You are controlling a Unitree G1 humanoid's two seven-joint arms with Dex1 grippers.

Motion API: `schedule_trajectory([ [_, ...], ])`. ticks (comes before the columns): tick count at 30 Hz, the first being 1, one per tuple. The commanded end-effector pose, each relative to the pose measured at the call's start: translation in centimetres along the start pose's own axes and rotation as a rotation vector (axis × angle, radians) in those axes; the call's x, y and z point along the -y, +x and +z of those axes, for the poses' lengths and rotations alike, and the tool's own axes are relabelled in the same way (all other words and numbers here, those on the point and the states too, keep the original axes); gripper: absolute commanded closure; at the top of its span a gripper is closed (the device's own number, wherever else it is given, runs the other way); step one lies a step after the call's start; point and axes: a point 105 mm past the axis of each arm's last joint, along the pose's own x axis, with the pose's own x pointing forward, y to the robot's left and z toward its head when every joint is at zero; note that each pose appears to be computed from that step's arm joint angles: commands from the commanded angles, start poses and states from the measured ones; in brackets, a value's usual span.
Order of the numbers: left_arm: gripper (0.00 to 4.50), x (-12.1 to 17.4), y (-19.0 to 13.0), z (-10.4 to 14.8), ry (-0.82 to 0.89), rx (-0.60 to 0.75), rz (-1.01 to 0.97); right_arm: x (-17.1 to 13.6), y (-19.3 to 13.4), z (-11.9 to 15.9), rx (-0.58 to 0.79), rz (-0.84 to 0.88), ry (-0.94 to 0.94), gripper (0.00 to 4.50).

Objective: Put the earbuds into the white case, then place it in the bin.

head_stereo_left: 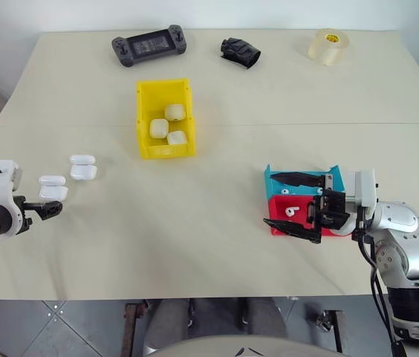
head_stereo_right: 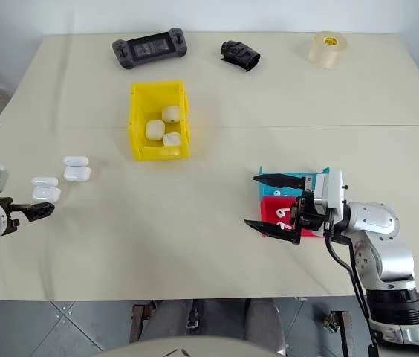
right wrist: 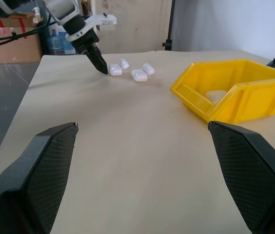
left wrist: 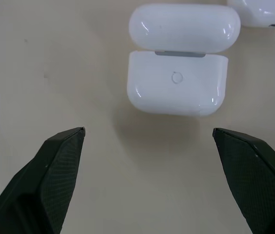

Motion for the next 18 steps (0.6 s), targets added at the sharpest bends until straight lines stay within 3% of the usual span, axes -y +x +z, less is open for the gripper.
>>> schedule_trajectory([
  [1,0.04,-0.3,0.1,1.0,0.042,-0.018,0.012,-0.5,0.1,1.2,0.027,0.001,-0.038,0.00],
  [18,0.04,0.9,2.3,1.7,0.028,-0.068,-0.019,-0.9,1.0,1.7,0.059,-0.022,-0.063,0.00],
])
